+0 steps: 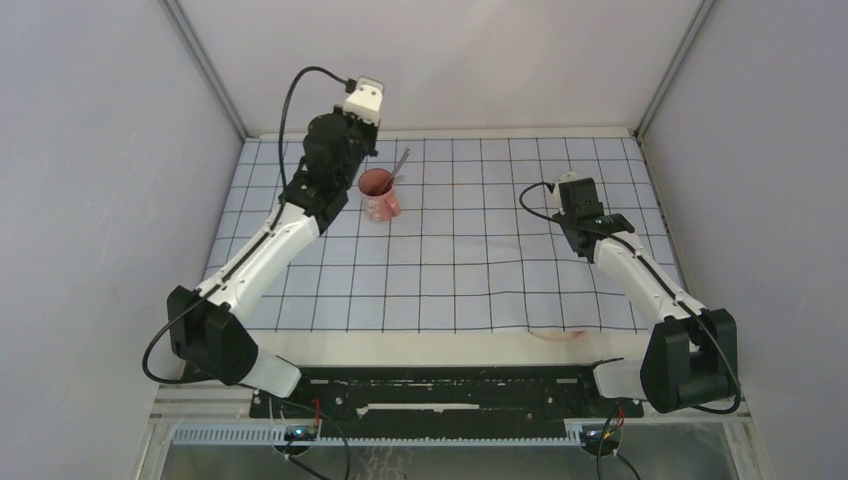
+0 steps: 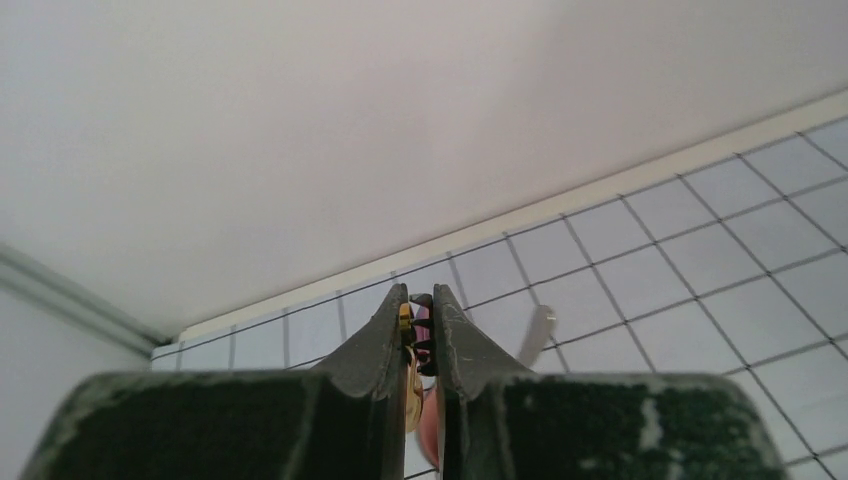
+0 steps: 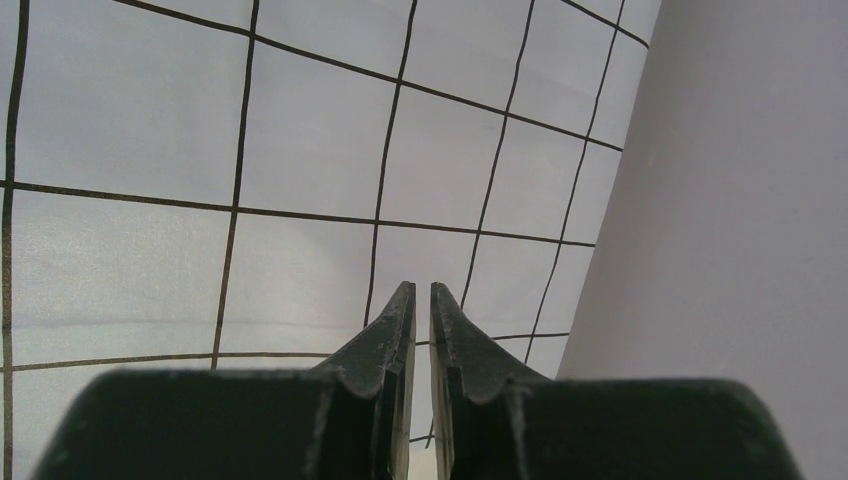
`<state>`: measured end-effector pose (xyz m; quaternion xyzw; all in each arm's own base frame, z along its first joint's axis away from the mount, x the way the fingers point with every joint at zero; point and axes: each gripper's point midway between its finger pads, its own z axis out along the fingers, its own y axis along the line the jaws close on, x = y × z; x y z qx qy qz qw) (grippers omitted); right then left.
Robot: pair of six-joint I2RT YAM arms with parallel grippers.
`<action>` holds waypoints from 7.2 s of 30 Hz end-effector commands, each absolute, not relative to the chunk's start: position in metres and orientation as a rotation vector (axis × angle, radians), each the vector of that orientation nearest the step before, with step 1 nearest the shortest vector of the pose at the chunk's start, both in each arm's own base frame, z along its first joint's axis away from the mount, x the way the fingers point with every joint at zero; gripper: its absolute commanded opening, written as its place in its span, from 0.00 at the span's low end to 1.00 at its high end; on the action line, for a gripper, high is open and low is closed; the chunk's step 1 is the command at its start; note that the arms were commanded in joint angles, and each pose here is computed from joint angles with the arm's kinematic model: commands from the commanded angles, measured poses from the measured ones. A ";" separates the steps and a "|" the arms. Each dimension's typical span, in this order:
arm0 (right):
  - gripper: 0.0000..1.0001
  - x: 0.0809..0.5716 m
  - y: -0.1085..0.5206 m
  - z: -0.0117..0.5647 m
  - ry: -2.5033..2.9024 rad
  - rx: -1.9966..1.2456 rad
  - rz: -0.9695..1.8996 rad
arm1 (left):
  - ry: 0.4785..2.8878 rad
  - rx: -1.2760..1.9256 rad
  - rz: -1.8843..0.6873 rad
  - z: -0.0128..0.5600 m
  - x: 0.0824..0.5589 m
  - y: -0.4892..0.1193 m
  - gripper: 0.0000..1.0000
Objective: Set the dinner table for one person
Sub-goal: Place the spoon on the napkin, then pick up the spoon from the napkin.
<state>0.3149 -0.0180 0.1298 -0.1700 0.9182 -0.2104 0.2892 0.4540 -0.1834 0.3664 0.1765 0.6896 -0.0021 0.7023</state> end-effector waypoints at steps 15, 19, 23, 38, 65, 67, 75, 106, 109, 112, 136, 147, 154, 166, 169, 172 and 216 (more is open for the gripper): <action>0.16 0.331 0.000 0.147 2.380 -0.449 -0.500 | 1.990 0.209 0.259 0.337 0.401 0.009 0.00; 0.15 0.329 0.004 0.145 2.385 -0.462 -0.482 | 2.128 0.250 0.224 0.326 0.381 0.007 0.00; 0.15 0.327 0.006 0.145 2.379 -0.473 -0.466 | 2.275 0.300 0.160 0.307 0.368 0.000 0.00; 0.15 0.323 0.014 0.134 2.377 -0.513 -0.413 | 2.675 0.174 0.061 0.177 0.395 -0.006 0.00; 0.14 0.310 0.010 0.147 2.296 -0.550 -0.423 | 2.800 0.035 0.139 0.061 0.445 -0.002 0.00; 0.14 0.309 0.011 0.149 2.287 -0.547 -0.421 | 2.765 0.017 0.111 0.061 0.452 -0.004 0.00; 0.14 0.310 0.012 0.151 2.278 -0.543 -0.424 | 2.624 -0.038 0.071 0.072 0.468 -0.009 0.00; 0.14 0.308 0.009 0.165 2.235 -0.528 -0.447 | 2.811 -0.021 0.001 0.049 0.451 -0.020 0.21; 0.13 0.308 0.008 0.166 2.230 -0.525 -0.452 | 2.831 -0.007 0.005 0.049 0.447 -0.019 0.37; 0.13 0.308 0.009 0.167 2.229 -0.522 -0.446 | 2.834 0.003 0.021 0.050 0.446 -0.017 0.44; 0.14 0.311 0.015 0.157 2.254 -0.518 -0.416 | 2.086 0.511 0.518 0.200 0.464 -0.109 0.47; 0.13 0.309 0.010 0.165 2.233 -0.520 -0.452 | 1.865 0.635 0.735 0.198 0.461 -0.163 0.44; 0.14 0.314 0.017 0.168 2.235 -0.532 -0.456 | 1.721 0.648 0.805 0.191 0.452 -0.189 0.39; 0.13 0.320 0.026 0.177 2.225 -0.563 -0.481 | 1.709 0.517 0.652 0.224 0.429 -0.205 0.38; 0.13 0.319 0.027 0.180 2.220 -0.570 -0.486 | 1.675 0.527 0.719 0.216 0.436 -0.204 0.38; 0.13 0.319 0.025 0.182 2.214 -0.572 -0.505 | 1.675 0.538 0.715 0.203 0.441 -0.210 0.38; 0.13 0.322 0.015 0.185 2.225 -0.592 -0.616 | 1.712 0.536 0.648 0.189 0.509 -0.218 0.39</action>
